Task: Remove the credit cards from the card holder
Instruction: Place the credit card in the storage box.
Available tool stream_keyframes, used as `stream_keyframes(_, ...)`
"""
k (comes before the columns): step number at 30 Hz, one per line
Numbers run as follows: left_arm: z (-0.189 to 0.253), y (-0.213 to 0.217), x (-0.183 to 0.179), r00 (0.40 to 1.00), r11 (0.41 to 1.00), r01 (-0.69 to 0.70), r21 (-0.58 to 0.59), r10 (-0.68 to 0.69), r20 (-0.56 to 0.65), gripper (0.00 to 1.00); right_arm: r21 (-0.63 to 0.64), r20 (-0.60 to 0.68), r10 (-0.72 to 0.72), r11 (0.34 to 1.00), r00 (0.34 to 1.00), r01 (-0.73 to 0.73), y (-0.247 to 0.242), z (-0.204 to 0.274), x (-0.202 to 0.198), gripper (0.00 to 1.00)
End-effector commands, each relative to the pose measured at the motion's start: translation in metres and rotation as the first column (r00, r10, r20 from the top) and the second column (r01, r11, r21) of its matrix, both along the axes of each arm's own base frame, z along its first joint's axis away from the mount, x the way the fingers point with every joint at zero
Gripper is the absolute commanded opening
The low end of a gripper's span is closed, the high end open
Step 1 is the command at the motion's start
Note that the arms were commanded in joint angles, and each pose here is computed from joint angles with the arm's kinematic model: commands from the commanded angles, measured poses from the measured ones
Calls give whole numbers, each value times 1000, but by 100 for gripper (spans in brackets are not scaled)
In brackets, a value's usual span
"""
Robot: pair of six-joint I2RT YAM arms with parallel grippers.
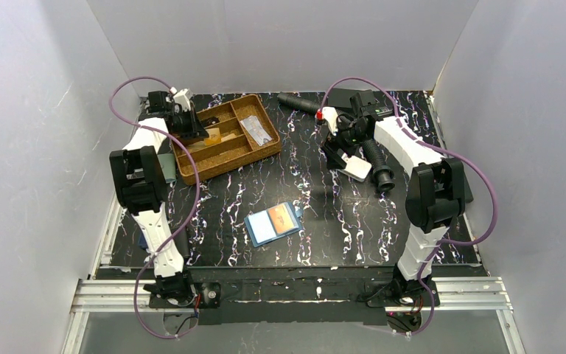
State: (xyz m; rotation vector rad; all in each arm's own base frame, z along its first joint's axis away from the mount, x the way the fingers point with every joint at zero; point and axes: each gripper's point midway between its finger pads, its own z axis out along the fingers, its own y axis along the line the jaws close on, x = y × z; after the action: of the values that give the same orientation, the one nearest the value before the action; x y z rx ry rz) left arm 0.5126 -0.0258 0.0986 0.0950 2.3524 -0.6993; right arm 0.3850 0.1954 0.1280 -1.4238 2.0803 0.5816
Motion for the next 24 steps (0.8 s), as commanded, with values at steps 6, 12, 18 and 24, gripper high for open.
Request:
stream_keyframes(6, -8, 4, 0, 997, 998, -53, 15, 54, -47, 4, 42, 40, -5, 999, 999, 3, 1, 21, -2, 98)
stream_keyframes(12, -1, 12, 2, 993, 991, -107, 75, 111, -49, 14, 56, 45, -6, 998, 999, 3, 2, 24, -4, 98)
stream_keyframes(18, 20, 23, 1, 982, 975, -170, 142, 179, -58, 30, 69, 57, 0, 998, 998, -3, 3, 30, -6, 98)
stream_keyframes(24, 87, 39, -6, 960, 940, -281, 195, 272, 68, 39, 87, 70, 6, 996, 998, -12, 4, 37, -11, 98)
